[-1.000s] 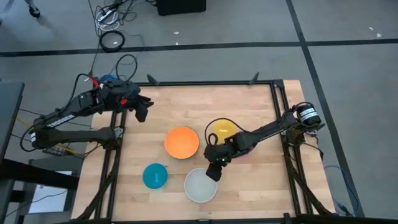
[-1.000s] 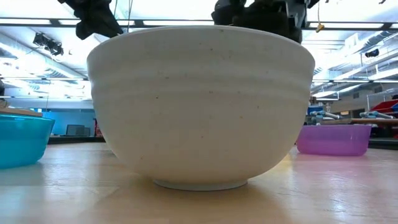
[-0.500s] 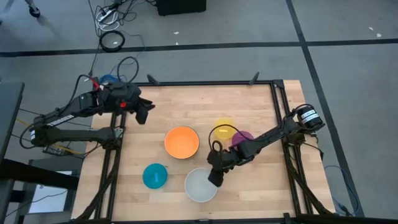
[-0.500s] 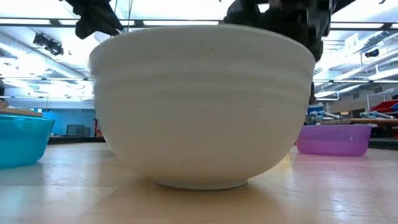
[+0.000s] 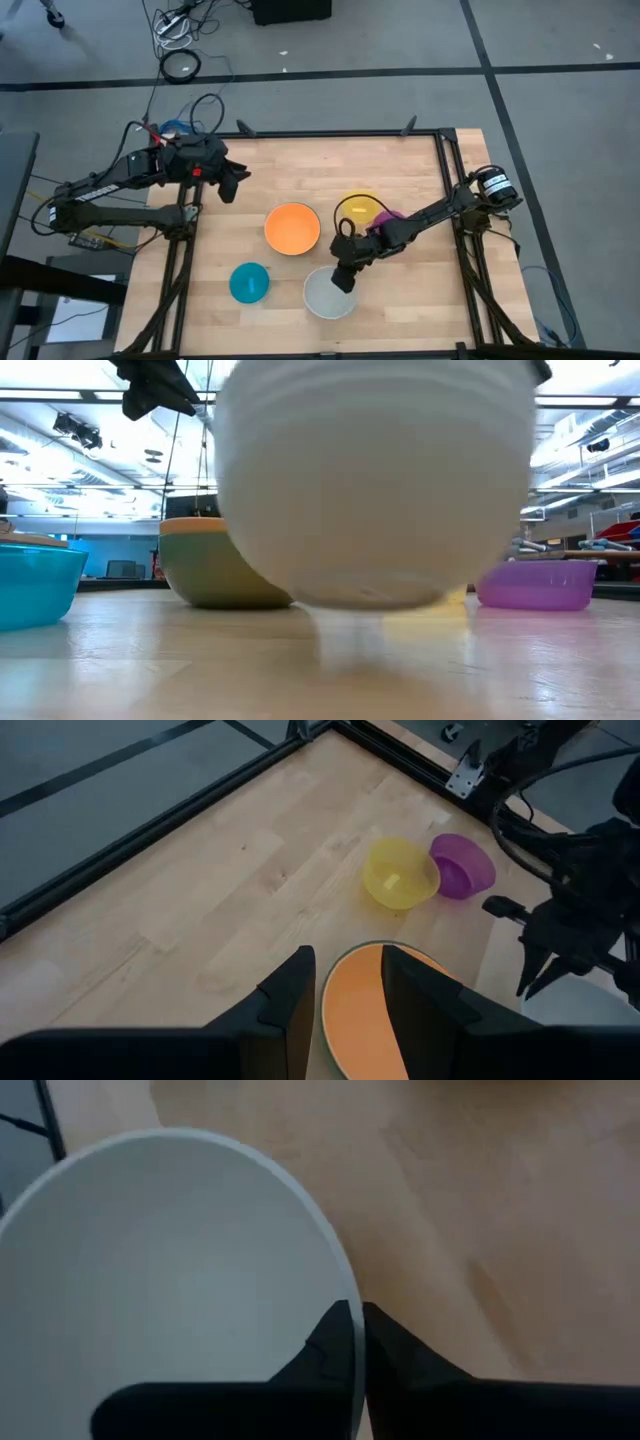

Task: Nest bowls inside each other
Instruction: Stack the gray bowl on top of the orange bowl

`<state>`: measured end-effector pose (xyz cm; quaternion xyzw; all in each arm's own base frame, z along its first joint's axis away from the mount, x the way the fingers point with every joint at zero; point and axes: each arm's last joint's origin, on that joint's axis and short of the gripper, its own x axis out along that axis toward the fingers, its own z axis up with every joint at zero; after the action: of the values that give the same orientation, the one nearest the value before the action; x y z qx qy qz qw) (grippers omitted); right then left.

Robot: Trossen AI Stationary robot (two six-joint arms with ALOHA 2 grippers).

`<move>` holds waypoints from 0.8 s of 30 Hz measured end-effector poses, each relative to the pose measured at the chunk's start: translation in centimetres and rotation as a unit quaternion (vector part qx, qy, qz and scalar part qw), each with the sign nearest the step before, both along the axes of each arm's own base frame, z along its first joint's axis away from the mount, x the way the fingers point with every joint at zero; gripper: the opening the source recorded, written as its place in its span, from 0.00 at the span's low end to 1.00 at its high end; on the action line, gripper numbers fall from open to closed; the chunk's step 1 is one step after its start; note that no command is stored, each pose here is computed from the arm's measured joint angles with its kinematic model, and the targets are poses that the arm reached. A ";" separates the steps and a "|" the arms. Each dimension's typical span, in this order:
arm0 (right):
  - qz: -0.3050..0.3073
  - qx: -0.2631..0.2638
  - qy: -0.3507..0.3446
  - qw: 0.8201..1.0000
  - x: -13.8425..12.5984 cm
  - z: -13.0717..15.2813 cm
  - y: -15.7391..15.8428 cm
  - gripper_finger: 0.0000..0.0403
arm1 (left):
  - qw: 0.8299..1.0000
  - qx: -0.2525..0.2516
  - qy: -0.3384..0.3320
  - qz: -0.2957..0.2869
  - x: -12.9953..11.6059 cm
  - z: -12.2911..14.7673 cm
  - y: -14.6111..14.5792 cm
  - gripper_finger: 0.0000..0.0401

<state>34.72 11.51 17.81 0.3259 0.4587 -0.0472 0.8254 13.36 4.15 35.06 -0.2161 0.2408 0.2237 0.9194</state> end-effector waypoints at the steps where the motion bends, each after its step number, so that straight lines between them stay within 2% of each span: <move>1: 0.003 0.006 -0.017 1.000 0.3 0.4 -0.2 0.01 | 1.000 0.000 -0.001 0.000 0.0 0.0 0.0 0.32; 5: 0.008 0.017 -0.102 0.995 1.4 2.4 -1.6 0.00 | 1.000 0.004 -0.014 0.000 0.1 0.2 0.0 0.32; 10: -0.018 -0.028 -0.158 0.987 2.9 3.5 -5.4 0.00 | 0.999 0.012 -0.036 0.000 0.4 0.6 0.1 0.32; 18: -0.054 -0.102 -0.189 0.975 4.2 4.9 -12.4 0.00 | 0.999 0.016 -0.045 -0.001 0.4 0.8 0.1 0.32; 24: -0.067 -0.129 -0.156 0.977 4.1 3.7 -15.2 0.00 | 0.999 0.016 -0.045 -0.001 0.4 0.8 0.1 0.32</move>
<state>38.83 -3.74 21.54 0.2500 0.2914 -0.1094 0.9168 13.80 4.28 35.87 -0.2109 0.1960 0.2166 0.9328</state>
